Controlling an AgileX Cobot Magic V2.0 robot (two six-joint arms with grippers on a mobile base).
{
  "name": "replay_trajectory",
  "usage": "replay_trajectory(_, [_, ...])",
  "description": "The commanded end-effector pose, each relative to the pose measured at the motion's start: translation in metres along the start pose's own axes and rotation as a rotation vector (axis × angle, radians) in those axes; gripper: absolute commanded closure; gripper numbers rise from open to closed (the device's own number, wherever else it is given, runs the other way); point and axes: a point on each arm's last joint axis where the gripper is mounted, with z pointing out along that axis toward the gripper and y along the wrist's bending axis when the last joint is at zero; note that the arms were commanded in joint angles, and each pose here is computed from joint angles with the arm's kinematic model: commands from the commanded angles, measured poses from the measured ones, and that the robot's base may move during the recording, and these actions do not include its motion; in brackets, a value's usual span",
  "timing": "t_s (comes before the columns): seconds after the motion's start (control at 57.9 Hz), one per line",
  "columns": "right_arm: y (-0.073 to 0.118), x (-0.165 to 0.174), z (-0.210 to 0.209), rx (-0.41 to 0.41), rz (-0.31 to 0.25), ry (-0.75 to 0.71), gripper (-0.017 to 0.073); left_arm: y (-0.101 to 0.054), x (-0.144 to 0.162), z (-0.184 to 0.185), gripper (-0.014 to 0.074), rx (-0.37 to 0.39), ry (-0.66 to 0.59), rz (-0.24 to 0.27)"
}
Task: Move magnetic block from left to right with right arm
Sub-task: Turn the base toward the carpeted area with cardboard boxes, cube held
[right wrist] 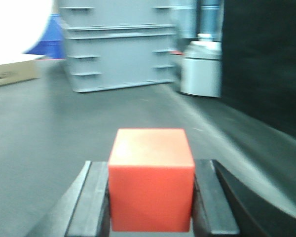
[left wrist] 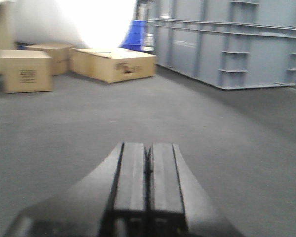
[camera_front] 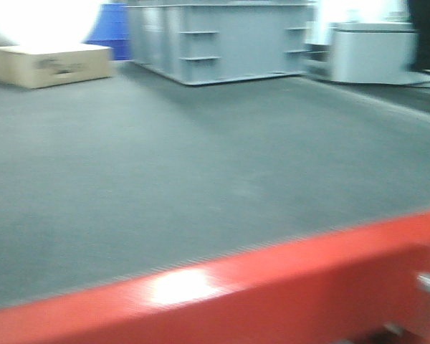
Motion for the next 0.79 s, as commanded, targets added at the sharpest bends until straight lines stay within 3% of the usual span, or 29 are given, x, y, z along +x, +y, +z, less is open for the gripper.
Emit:
replay_trajectory(0.0, [0.0007, -0.0169, 0.0001, 0.001, -0.018, -0.106, 0.0309, 0.0003, -0.0057, -0.0008, 0.0720, 0.000, -0.086, -0.008])
replay_trajectory(0.777, [0.0007, -0.0169, 0.0001, 0.001, -0.018, -0.106, 0.0309, 0.0003, -0.0057, -0.0008, 0.0720, 0.000, -0.086, -0.008])
